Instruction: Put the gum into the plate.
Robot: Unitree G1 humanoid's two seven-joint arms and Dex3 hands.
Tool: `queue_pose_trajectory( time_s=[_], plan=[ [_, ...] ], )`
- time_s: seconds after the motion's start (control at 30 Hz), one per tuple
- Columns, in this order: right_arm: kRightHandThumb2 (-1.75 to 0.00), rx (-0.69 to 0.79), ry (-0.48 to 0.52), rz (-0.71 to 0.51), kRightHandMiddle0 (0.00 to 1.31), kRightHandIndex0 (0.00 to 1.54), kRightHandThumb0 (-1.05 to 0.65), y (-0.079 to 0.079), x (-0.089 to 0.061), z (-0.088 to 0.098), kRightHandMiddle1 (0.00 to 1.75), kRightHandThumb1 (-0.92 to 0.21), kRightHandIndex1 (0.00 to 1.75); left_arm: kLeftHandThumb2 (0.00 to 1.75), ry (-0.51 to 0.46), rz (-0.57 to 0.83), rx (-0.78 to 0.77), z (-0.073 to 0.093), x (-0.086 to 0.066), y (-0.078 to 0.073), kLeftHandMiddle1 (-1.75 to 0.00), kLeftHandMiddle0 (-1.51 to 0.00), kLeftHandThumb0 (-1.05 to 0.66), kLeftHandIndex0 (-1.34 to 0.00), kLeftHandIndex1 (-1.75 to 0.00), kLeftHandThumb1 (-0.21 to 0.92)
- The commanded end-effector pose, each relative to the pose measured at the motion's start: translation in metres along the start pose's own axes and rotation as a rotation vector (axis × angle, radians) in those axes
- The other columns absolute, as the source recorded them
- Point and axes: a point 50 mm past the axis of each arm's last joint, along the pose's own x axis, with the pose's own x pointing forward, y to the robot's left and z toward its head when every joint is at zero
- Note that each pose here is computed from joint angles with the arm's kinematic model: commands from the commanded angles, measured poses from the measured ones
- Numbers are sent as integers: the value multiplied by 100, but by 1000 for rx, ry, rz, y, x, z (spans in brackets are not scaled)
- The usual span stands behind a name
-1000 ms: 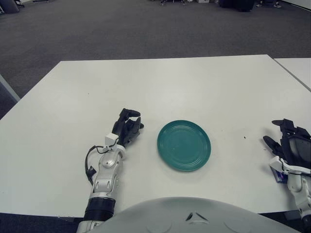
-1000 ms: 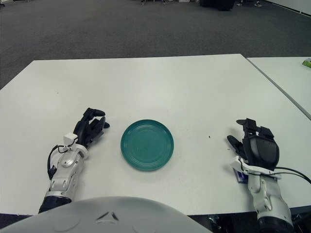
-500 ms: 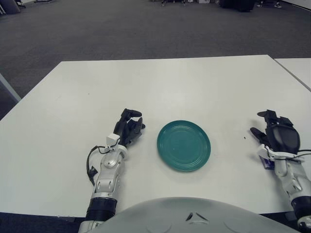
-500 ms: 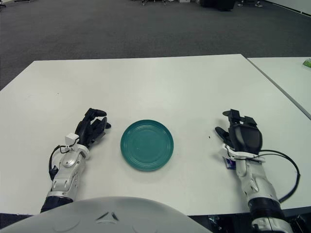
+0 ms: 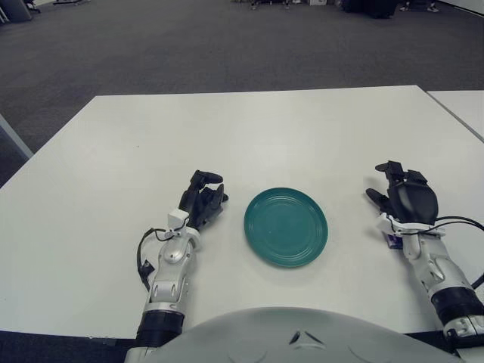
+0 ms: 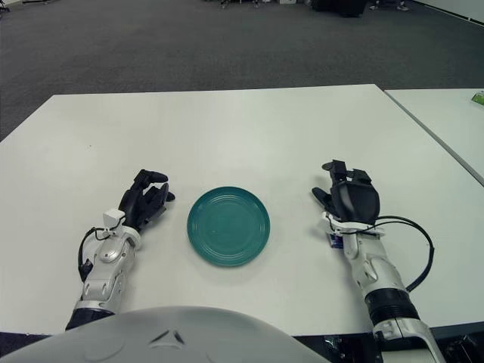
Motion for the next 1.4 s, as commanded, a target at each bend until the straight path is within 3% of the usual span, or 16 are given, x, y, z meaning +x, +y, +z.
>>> queue_pose_trajectory(
  time_s=[0.0,0.43,1.37],
  plan=[
    [-52,88,39,217,7,43,-72,50,-36,21,110,-92,54,67,11,0,12,-1,1,0,-164,-50,-37,-26,-175,82],
    [-50,70,-51,239,9,52,-71,63,-26,39,108,-92,58,57,13,1,4,-3,2,-6,-160,-48,-36,-22,-175,89],
    [-51,112,-63,273,5,54,-65,75,-16,57,109,-92,62,56,-10,0,5,-5,2,-8,-161,-51,-36,-22,-175,89]
  ],
)
